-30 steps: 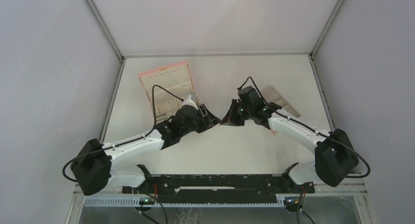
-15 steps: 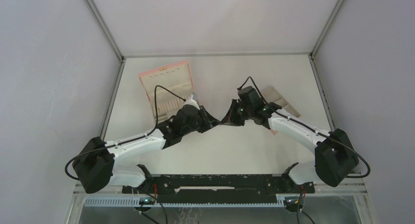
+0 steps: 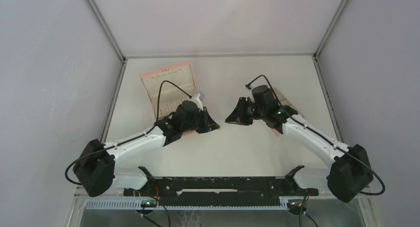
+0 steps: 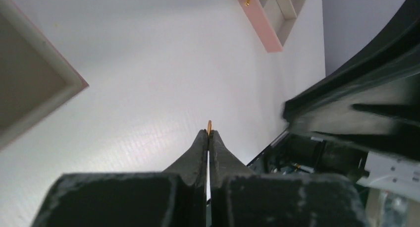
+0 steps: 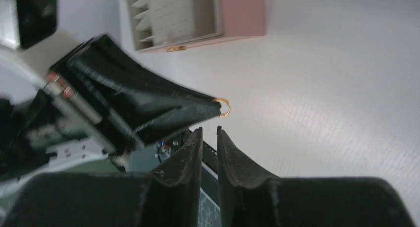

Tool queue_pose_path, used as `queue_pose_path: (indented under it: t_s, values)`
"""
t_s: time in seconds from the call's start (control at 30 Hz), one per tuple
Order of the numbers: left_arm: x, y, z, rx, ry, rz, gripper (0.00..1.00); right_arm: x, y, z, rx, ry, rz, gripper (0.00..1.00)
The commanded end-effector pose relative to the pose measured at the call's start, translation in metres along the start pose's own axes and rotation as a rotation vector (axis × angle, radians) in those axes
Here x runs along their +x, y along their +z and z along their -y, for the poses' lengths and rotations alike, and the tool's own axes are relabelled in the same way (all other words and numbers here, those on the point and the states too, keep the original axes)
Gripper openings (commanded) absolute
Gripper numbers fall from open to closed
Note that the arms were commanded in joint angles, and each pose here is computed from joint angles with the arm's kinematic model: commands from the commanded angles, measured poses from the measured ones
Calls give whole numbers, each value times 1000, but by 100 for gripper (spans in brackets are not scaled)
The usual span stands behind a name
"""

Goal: Organize the mixed jewelry

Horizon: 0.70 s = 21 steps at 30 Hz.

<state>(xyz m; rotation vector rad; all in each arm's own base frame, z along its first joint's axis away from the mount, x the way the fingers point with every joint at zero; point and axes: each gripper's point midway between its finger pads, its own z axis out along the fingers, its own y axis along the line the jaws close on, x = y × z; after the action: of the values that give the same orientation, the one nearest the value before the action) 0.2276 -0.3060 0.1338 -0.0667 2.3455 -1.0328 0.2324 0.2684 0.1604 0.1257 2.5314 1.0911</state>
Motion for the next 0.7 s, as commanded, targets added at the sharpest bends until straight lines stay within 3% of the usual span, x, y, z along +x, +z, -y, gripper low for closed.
queue_pose_path:
  t_s: [0.0,0.07,0.2,0.33,0.67]
  values:
    - [-5,-35,29,245,270,-133,0,-4,-40,-38,-263,-237,-11,27]
    - [7,-51,31,336,332,-241,0,12,-57,-49,-390,-326,-92,40]
    - [28,-85,51,519,457,-396,0,41,-75,-61,-564,-412,-215,52]
    - [33,-104,65,633,520,-418,0,52,-85,-69,-682,-438,-237,52]
    - [34,-123,78,719,559,-413,0,64,-84,-71,-768,-447,-276,52]
